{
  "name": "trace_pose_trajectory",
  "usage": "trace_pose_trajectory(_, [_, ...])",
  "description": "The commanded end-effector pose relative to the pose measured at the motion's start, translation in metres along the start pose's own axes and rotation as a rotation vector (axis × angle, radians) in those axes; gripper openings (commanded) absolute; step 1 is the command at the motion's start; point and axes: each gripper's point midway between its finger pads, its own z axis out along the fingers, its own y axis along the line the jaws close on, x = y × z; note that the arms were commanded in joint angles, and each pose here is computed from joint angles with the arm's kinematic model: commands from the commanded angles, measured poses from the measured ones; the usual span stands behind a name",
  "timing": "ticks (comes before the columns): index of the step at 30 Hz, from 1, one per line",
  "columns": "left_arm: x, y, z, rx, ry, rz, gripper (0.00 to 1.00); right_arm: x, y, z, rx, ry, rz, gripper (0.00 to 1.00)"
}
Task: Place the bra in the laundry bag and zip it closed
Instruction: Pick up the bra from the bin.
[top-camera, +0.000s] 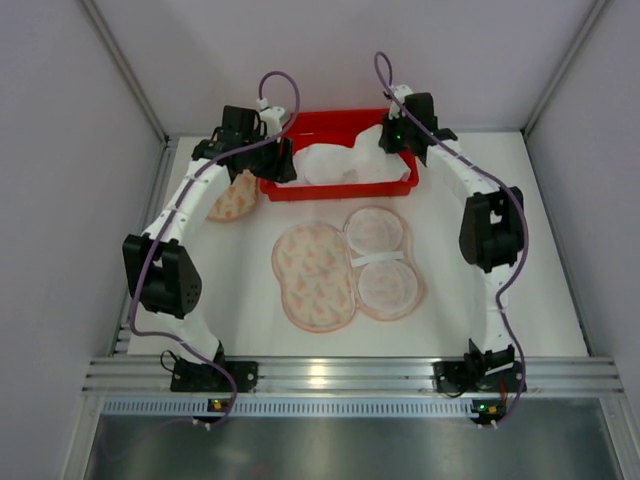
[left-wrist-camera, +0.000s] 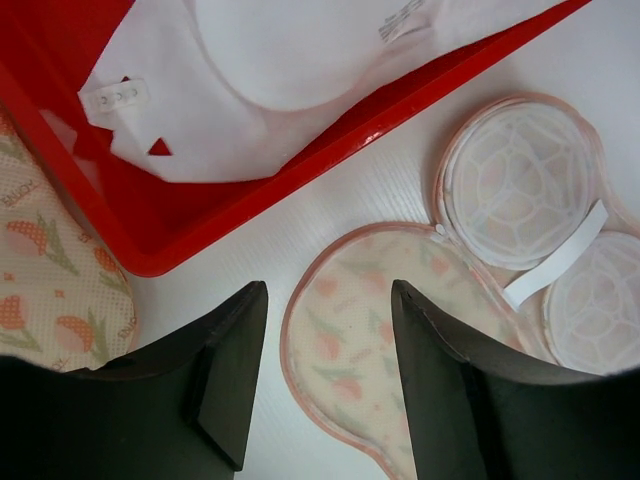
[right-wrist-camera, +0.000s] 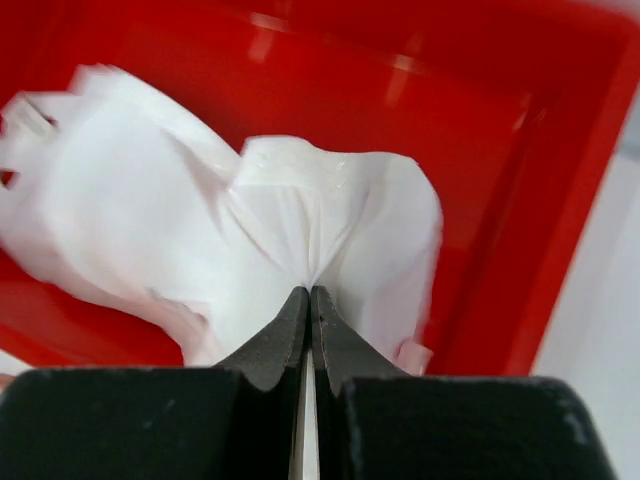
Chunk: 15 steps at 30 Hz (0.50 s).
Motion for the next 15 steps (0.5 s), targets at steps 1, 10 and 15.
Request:
trace_pose_trajectory(1, [-0.019,-0.002,-0.024,-0.021,-0.081,0.033,0.59,-0.121,0.033,-0.078,-0.025,-0.34,-0.196,0.0])
trace_pose_trajectory(10, [-0.026,0.016,-0.04,-0.056,-0.114,-0.03,0.61,-0.173,0.057,-0.166,0.014,-0.515,-0.416,0.0])
trace_pose_trajectory(15, [-0.019,0.017,-0.049,-0.055,-0.115,-0.02,0.61,-0.196,0.065,-0.228,0.052,-0.6,-0.516,0.0])
